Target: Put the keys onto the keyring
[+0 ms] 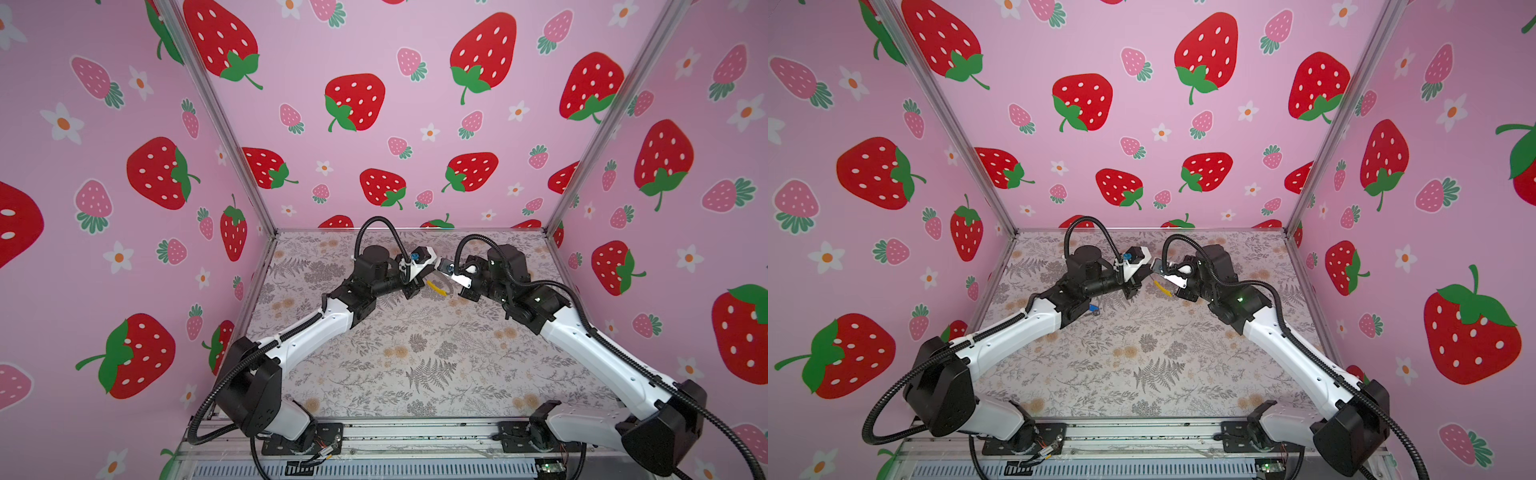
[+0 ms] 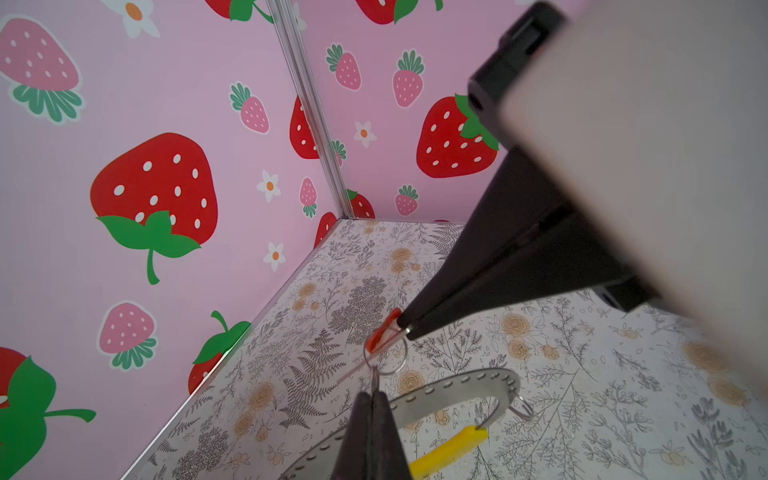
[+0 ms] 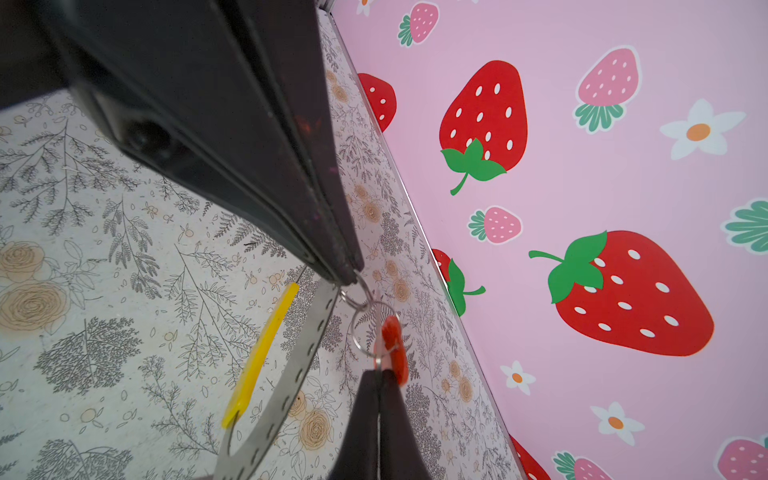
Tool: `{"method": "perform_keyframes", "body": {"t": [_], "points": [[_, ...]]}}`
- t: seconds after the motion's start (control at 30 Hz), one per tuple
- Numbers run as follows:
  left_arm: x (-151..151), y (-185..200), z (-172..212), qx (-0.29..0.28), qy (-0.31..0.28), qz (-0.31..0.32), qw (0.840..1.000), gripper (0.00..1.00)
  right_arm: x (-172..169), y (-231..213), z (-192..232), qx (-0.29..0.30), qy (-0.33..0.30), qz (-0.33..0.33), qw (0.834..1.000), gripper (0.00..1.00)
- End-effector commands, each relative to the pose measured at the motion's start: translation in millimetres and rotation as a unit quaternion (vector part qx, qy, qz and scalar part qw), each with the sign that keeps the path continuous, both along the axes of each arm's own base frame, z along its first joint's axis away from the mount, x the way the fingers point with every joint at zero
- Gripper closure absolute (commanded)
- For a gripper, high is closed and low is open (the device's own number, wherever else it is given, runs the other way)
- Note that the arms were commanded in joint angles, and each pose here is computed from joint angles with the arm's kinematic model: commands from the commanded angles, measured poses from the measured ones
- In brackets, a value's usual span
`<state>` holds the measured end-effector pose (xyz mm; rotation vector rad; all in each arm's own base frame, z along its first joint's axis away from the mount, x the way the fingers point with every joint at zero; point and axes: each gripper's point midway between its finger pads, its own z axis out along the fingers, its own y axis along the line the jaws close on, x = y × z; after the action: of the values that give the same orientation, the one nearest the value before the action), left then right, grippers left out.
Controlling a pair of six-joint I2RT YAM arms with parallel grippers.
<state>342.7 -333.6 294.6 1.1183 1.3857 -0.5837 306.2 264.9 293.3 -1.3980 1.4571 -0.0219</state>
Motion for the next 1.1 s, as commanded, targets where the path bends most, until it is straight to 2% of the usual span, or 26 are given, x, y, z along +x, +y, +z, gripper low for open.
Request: {"method": "perform_keyframes", "body": {"t": [0.0, 0.23, 0.3, 0.37, 0.47, 0.73, 0.87, 1.07], "points": [[2, 1, 4, -0.014, -0.001, -0.002, 1.0, 1.0, 2, 0, 8, 0.004, -0.02, -0.003, 1.0, 1.0], [5, -1, -4, -0.019, 0.018, -0.006, 1.0, 0.98, 3, 3, 5, 0.013, -0.019, -0.004, 1.0, 1.0], [7, -1, -7, -0.024, 0.024, -0.005, 0.999, 0.85, 4, 3, 1, 0.009, -0.016, -0.005, 1.0, 1.0], [9, 2, -9, -0.032, 0.028, 0.003, 0.999, 0.76, 6, 3, -3, 0.002, -0.016, -0.01, 1.0, 1.0], [11, 11, -12, -0.038, 0.032, 0.018, 0.999, 0.7, 9, 4, -12, -0.013, -0.021, -0.017, 1.0, 1.0], [15, 50, -23, -0.052, 0.052, 0.075, 0.994, 0.68, 14, 14, -52, -0.065, -0.012, -0.027, 0.997, 1.0], [17, 73, -29, -0.056, 0.061, 0.115, 0.99, 0.68, 8, 33, -80, -0.086, -0.003, -0.018, 0.996, 1.0], [17, 109, -34, -0.06, 0.067, 0.173, 0.981, 0.67, -12, 76, -91, -0.04, 0.02, 0.016, 0.999, 1.0]]}}
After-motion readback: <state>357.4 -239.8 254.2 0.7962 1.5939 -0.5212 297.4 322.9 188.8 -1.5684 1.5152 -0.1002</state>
